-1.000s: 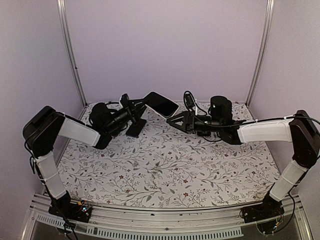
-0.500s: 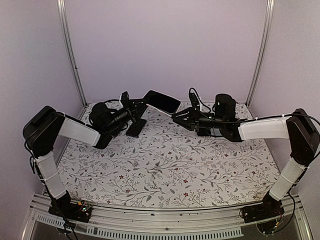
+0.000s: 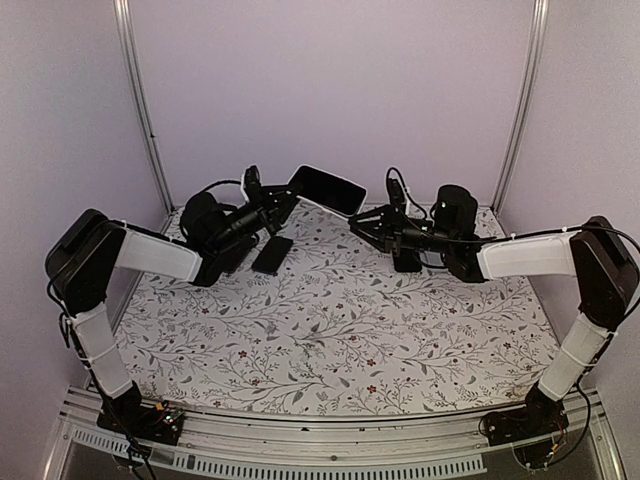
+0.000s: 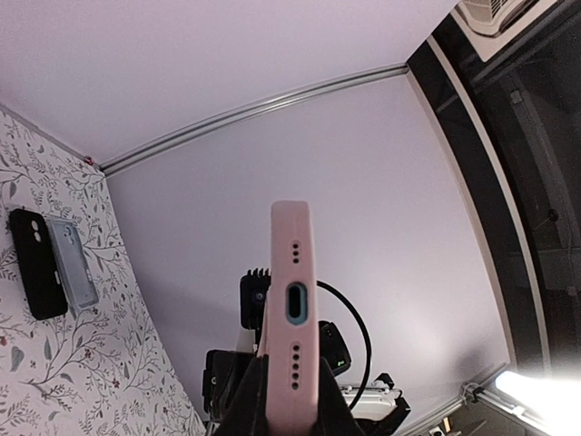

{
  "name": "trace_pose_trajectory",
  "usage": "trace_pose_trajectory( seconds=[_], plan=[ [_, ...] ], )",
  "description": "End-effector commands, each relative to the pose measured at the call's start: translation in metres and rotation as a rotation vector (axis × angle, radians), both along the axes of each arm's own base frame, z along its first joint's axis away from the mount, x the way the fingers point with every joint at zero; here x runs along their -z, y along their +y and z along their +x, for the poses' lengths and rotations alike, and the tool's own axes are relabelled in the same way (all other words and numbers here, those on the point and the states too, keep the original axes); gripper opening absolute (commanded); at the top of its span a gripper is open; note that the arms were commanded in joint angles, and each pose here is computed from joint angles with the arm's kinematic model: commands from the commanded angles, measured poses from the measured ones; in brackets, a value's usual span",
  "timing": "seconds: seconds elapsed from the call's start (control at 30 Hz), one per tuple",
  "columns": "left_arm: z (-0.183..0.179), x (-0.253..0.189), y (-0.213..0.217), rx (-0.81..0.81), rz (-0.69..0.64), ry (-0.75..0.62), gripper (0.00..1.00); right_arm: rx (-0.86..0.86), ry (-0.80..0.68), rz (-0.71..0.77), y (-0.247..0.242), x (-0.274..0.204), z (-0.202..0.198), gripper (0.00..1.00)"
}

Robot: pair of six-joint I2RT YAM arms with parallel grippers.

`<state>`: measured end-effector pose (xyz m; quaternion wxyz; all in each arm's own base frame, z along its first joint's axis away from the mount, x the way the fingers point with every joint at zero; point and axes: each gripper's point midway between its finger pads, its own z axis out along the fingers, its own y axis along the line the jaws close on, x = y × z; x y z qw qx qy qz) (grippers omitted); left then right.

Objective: Take the phone out of the phone case
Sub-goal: Remove the corner of the phone case from the bottom corners of the phone case.

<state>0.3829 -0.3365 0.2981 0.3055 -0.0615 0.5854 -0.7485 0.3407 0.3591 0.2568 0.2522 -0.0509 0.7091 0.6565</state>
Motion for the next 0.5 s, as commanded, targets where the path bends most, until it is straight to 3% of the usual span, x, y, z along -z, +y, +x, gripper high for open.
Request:
trace_pose_trajectory(
  seconds=[0.0, 0.3, 0.47],
  plan=[
    [-0.084, -0.001, -0.051, 0.381, 0.059, -0.068, 0.00, 0.176, -0.097, 0.097, -0.017, -0.034, 0.040, 0.33],
    [-0.082, 0.017, -0.058, 0.388, 0.092, -0.012, 0.00, 0.164, -0.195, 0.155, -0.014, -0.061, 0.037, 0.20],
    [-0.080, 0.029, -0.057, 0.379, 0.123, 0.009, 0.00, 0.167, -0.173, 0.147, -0.012, -0.060, 0.041, 0.03]
  ],
)
